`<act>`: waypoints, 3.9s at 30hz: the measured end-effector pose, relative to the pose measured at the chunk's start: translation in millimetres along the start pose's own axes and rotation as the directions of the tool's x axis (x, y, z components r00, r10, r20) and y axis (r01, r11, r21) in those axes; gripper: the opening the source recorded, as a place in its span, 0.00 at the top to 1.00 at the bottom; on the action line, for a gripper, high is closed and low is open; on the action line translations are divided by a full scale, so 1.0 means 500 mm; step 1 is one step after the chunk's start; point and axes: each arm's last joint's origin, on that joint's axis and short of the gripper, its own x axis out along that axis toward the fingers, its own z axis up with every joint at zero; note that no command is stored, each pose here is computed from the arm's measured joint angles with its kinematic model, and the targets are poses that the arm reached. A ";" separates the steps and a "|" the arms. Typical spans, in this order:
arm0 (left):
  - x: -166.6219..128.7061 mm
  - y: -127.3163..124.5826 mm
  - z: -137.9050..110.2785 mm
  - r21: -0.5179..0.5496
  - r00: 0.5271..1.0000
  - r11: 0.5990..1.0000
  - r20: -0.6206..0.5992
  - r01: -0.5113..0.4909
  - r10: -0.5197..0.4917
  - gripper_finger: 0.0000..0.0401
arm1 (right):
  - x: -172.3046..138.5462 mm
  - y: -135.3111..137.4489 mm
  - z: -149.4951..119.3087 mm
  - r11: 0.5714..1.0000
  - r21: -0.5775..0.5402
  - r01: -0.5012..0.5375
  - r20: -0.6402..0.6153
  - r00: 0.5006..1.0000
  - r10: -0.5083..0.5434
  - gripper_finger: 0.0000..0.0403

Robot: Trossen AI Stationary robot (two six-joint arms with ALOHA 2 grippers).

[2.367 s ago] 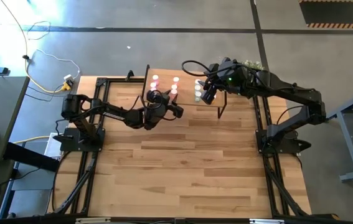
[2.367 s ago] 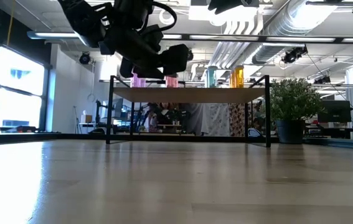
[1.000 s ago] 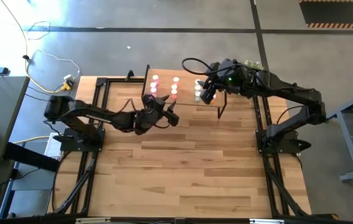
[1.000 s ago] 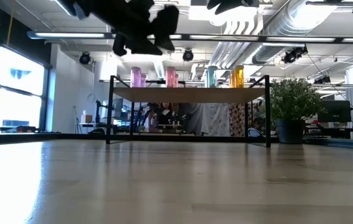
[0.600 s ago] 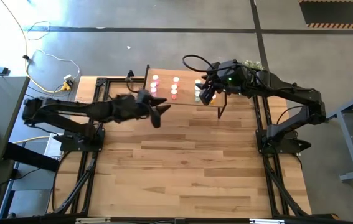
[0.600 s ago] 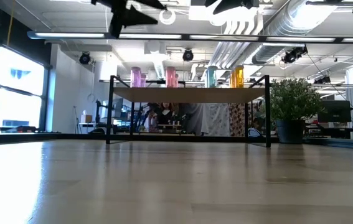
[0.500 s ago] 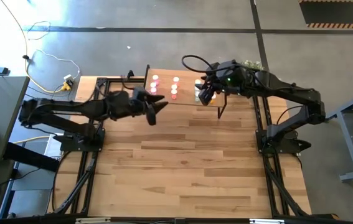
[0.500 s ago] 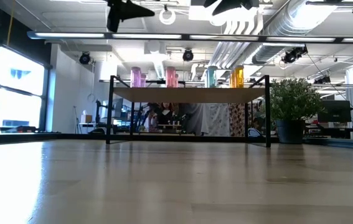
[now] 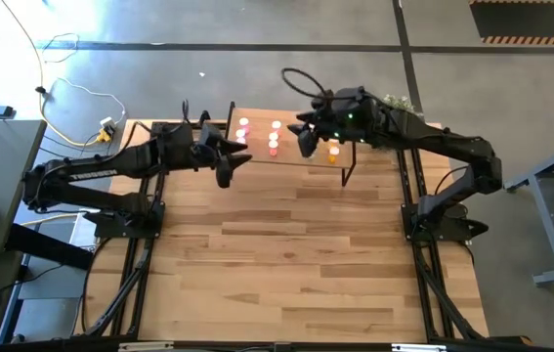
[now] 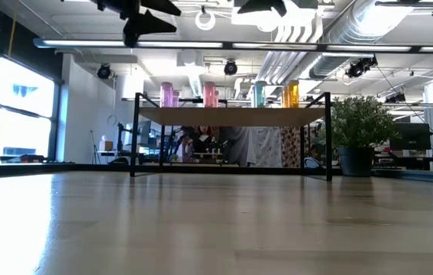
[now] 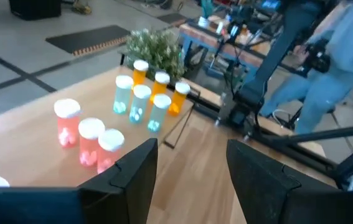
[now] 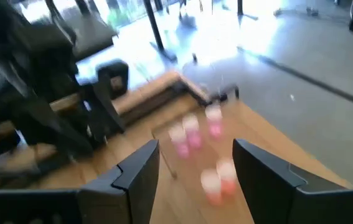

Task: Pick and place medicine bottles onto shelf by color
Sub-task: Return to Home Position

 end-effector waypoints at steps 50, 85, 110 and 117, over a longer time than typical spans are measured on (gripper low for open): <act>-0.076 0.088 -0.048 0.102 0.961 0.962 -0.138 0.254 -0.239 0.55 | 0.089 0.014 -0.017 0.995 0.028 -0.091 -0.009 0.996 0.092 0.52; -0.204 0.115 -0.305 0.036 0.961 0.997 0.267 0.070 -0.077 0.55 | -0.306 -0.041 0.090 0.997 0.021 0.076 0.490 0.868 -0.077 0.52; -0.173 0.127 -0.351 0.058 0.959 0.998 0.279 0.027 -0.043 0.55 | -0.417 -0.110 -0.064 0.988 -0.076 0.134 0.276 0.955 -0.109 0.52; -0.173 0.127 -0.352 0.058 0.959 0.998 0.279 0.027 -0.043 0.55 | -0.344 -0.124 -0.174 0.997 -0.073 -0.019 0.277 0.960 0.038 0.52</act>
